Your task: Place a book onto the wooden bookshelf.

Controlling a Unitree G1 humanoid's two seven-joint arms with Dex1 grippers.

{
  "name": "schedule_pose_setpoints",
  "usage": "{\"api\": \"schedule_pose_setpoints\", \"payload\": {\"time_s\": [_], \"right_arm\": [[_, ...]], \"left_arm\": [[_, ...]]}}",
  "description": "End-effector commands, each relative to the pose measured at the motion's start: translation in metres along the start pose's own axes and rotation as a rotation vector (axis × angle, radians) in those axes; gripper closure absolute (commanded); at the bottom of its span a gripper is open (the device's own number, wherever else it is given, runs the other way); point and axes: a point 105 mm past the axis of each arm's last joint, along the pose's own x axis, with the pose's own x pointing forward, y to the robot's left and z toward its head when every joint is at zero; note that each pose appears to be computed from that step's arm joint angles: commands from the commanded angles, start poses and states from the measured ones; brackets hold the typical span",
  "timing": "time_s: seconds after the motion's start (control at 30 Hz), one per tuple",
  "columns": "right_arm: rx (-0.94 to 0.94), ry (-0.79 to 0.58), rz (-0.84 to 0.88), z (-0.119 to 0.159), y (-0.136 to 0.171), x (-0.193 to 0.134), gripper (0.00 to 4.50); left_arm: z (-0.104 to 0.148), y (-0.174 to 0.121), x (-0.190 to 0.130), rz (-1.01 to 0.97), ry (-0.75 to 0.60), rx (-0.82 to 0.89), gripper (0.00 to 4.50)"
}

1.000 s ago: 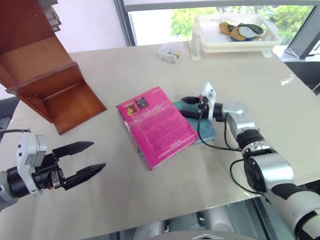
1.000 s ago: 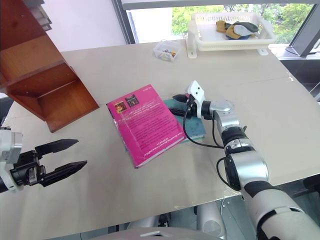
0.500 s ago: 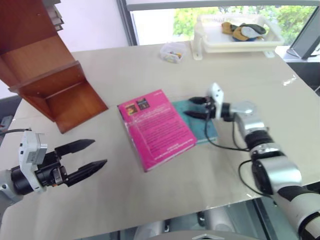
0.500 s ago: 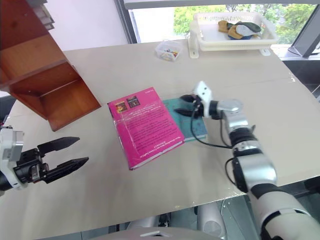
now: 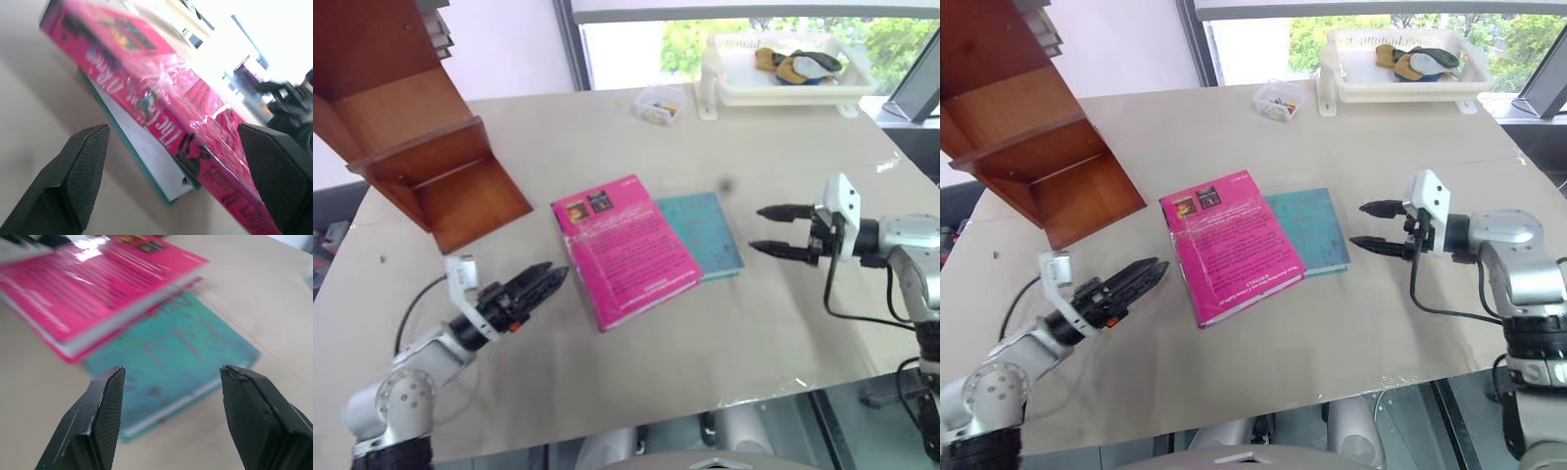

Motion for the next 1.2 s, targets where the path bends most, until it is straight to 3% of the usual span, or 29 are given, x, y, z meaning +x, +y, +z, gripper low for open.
{"api": "schedule_pose_setpoints", "payload": {"time_s": [0.03, 0.4, 0.53, 0.7, 0.83, 1.0, 1.07, 1.2], "right_arm": [[-0.014, -0.029, 0.002, 0.017, 0.014, -0.007, 1.35], [-0.015, -0.006, 0.028, 0.029, 0.035, -0.022, 1.35], [-0.023, 0.01, 0.014, 0.025, 0.034, -0.023, 1.35], [-0.029, 0.019, -0.002, 0.024, 0.032, -0.025, 1.35], [-0.03, 0.029, -0.007, 0.02, 0.033, -0.026, 1.35], [-0.033, 0.029, -0.011, 0.019, 0.034, -0.026, 1.35], [-0.035, 0.03, -0.014, 0.019, 0.034, -0.026, 1.35], [-0.034, 0.035, -0.016, 0.017, 0.033, -0.028, 1.35]], "left_arm": [[0.008, 0.0, 0.01, -0.052, -0.054, -0.151, 0.05], [0.005, -0.006, 0.041, -0.229, 0.061, -0.516, 0.05], [0.004, -0.008, 0.049, -0.258, 0.142, -0.568, 0.05], [0.013, -0.006, 0.053, -0.279, 0.15, -0.608, 0.05], [0.009, -0.008, 0.051, -0.289, 0.195, -0.635, 1.31], [0.005, -0.011, 0.048, -0.298, 0.22, -0.65, 3.4], [0.005, -0.01, 0.046, -0.294, 0.223, -0.652, 3.68], [0.001, -0.009, 0.042, -0.283, 0.23, -0.655, 3.68]]}}
